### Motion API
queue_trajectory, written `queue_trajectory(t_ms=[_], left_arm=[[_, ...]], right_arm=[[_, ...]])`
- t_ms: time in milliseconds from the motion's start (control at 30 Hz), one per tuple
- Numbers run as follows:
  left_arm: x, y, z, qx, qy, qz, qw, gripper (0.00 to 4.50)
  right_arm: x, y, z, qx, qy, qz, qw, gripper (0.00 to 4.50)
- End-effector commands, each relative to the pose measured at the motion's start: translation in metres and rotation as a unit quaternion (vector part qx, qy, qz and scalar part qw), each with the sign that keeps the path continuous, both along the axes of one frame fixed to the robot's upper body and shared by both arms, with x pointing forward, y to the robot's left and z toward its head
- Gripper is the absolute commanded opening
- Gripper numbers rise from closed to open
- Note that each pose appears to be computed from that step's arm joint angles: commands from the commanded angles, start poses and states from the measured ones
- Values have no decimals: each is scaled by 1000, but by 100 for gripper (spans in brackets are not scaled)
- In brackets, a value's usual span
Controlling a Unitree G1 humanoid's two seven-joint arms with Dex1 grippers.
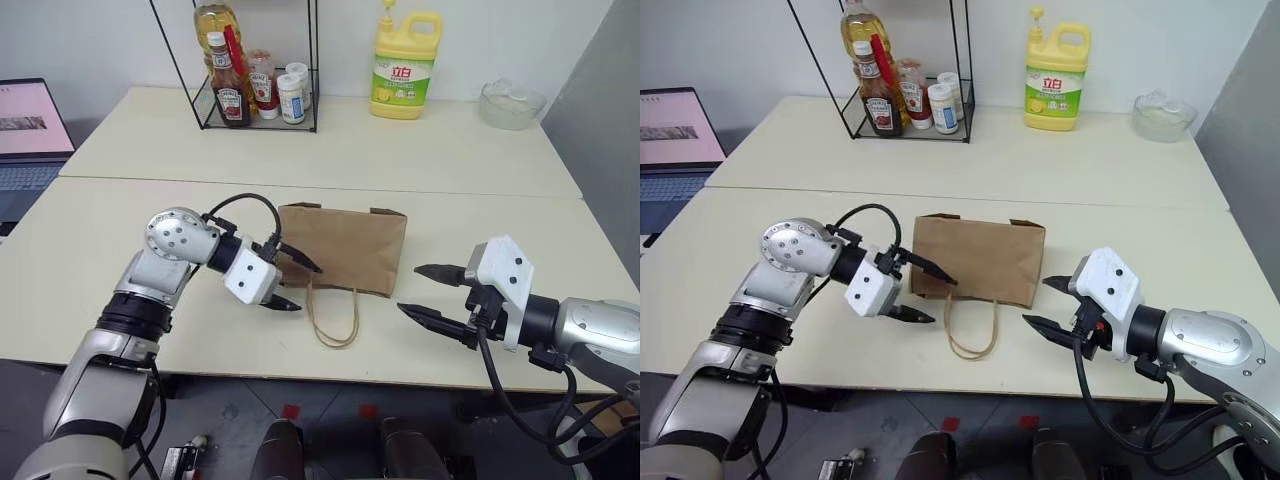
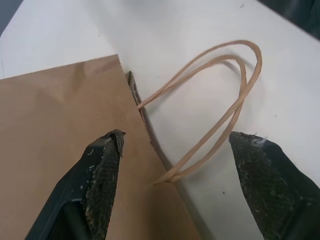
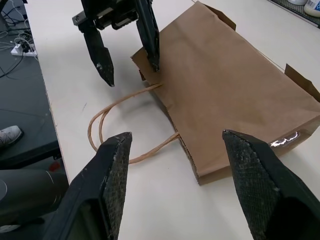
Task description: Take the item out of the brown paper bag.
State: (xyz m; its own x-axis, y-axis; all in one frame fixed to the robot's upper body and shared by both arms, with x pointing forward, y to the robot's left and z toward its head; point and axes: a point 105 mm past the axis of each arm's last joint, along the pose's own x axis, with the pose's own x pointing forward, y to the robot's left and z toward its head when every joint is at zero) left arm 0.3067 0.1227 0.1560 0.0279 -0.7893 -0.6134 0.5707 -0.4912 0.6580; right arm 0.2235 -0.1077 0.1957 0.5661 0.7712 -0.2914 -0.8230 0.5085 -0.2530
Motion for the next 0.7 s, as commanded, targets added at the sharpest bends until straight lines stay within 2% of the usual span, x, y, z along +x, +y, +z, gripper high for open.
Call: queue_trajectory(t_ms=[33, 267, 567, 700], left_arm=[[3, -5, 7, -8, -34, -10, 999, 357], [6, -15, 6, -25, -58, -23, 998, 357], [4, -13, -2, -9, -62, -38, 997, 357], [9, -9, 3, -8, -71, -32, 997, 357]], right_arm=[[-4, 3, 8, -1, -22, 10, 1000, 303], [-7, 5, 6, -2, -14, 18, 1000, 303], [-12, 7, 2, -8, -5, 28, 1000, 303], [-13, 7, 1, -10, -3, 27, 1000, 303]])
